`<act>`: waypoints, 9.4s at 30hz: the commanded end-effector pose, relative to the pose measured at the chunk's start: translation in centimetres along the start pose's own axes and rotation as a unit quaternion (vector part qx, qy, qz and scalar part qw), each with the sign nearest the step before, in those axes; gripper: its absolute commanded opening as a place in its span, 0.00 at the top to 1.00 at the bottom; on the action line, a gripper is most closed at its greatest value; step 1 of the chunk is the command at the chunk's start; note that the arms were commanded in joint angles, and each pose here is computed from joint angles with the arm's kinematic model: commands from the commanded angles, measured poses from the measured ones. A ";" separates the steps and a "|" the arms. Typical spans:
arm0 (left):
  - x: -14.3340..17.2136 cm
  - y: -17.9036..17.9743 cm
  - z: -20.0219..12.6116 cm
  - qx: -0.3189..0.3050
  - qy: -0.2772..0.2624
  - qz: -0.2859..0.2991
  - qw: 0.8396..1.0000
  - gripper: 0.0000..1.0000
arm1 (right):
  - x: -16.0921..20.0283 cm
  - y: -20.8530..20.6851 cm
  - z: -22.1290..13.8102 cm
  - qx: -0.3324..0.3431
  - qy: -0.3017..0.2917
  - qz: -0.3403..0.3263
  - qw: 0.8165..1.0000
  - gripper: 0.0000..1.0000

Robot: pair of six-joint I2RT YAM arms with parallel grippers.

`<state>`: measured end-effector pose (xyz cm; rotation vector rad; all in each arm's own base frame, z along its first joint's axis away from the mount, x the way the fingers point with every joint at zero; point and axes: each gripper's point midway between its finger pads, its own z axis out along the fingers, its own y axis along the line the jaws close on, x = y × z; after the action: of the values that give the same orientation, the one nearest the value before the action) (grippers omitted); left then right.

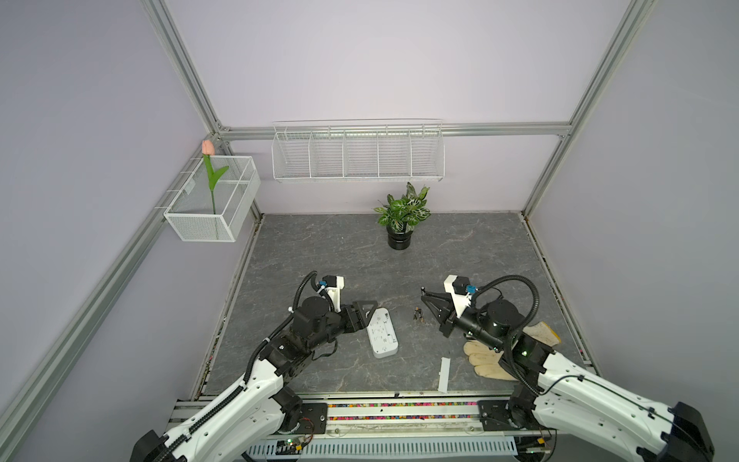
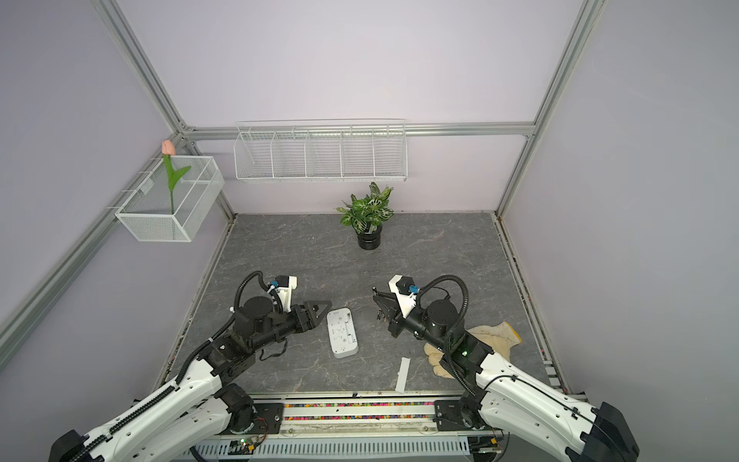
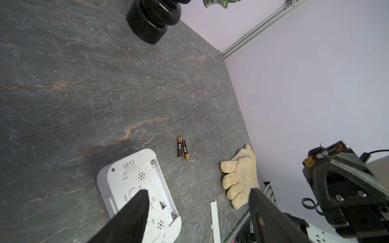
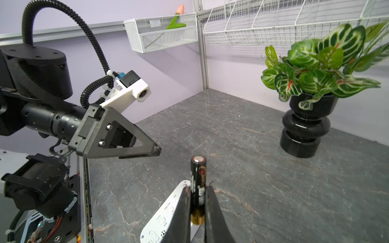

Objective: Insert the battery into the alarm
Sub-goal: Pick up the battery at the center of the board, then install the battery in the alarm.

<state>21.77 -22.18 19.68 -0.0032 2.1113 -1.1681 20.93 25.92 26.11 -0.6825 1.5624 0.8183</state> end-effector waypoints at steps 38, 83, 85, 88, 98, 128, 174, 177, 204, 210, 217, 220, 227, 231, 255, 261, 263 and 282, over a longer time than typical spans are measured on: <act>7.3 8.5 2.2 -0.103 0.090 -0.101 0.985 0.32 | 16.6 2.9 5.8 0.124 0.504 0.304 0.799 0.90; 8.2 9.5 2.6 -0.116 0.102 -0.100 0.983 0.32 | 20.1 1.2 7.7 0.188 0.542 0.259 0.777 0.84; 8.3 9.5 2.6 -0.117 0.102 -0.100 0.983 0.32 | 20.1 1.2 7.7 0.188 0.543 0.259 0.776 0.84; 8.2 9.5 2.6 -0.116 0.101 -0.101 0.983 0.32 | 20.1 1.2 7.9 0.187 0.542 0.259 0.777 0.83; 8.3 9.6 2.5 -0.116 0.100 -0.101 0.983 0.32 | 20.4 1.2 8.1 0.190 0.546 0.262 0.773 0.81; 8.5 9.8 2.3 -0.115 0.098 -0.105 0.983 0.32 | 19.8 1.3 8.5 0.189 0.545 0.263 0.774 0.75; 8.2 9.7 4.2 -0.128 0.116 -0.099 0.980 0.23 | 18.9 -0.9 9.9 0.179 0.464 0.231 0.836 0.62; 8.3 9.9 4.3 -0.130 0.118 -0.099 0.979 0.24 | 19.4 -1.0 9.7 0.182 0.469 0.231 0.833 0.62; 7.5 9.0 4.2 -0.122 0.111 -0.103 0.981 0.24 | 15.9 -0.3 8.7 0.161 0.438 0.222 0.856 0.57; 7.5 8.1 4.2 -0.103 0.113 -0.110 0.982 0.23 | 16.8 1.4 5.2 0.162 0.460 0.225 0.844 0.59; 8.8 8.2 4.1 -0.104 0.131 -0.108 0.980 0.24 | 18.8 2.7 3.9 0.158 0.479 0.228 0.833 0.63; 9.0 8.4 4.1 -0.108 0.134 -0.106 0.979 0.25 | 19.3 3.2 4.3 0.155 0.485 0.224 0.831 0.65; 9.7 8.5 4.7 -0.109 0.145 -0.099 0.978 0.31 | 19.5 3.2 5.5 0.158 0.477 0.228 0.834 0.67; 10.5 8.6 4.9 -0.111 0.158 -0.095 0.976 0.34 | 20.0 2.9 5.7 0.166 0.483 0.224 0.830 0.70; 11.6 9.3 4.4 -0.122 0.172 -0.086 0.974 0.44 | 21.1 1.0 6.8 0.214 0.492 0.185 0.823 0.77; 11.7 9.3 4.3 -0.121 0.174 -0.086 0.974 0.45 | 20.9 0.3 7.1 0.226 0.488 0.180 0.824 0.77; 11.8 9.3 4.3 -0.121 0.176 -0.085 0.973 0.45 | 21.1 0.2 7.2 0.227 0.489 0.179 0.823 0.77; 10.7 9.5 3.9 -0.138 0.150 -0.084 0.975 0.41 | 19.5 1.2 5.8 0.199 0.485 0.192 0.830 0.73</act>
<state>19.01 -23.18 5.03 -0.1399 2.5783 -1.0365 20.95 32.51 5.48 -0.4784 2.7746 0.3546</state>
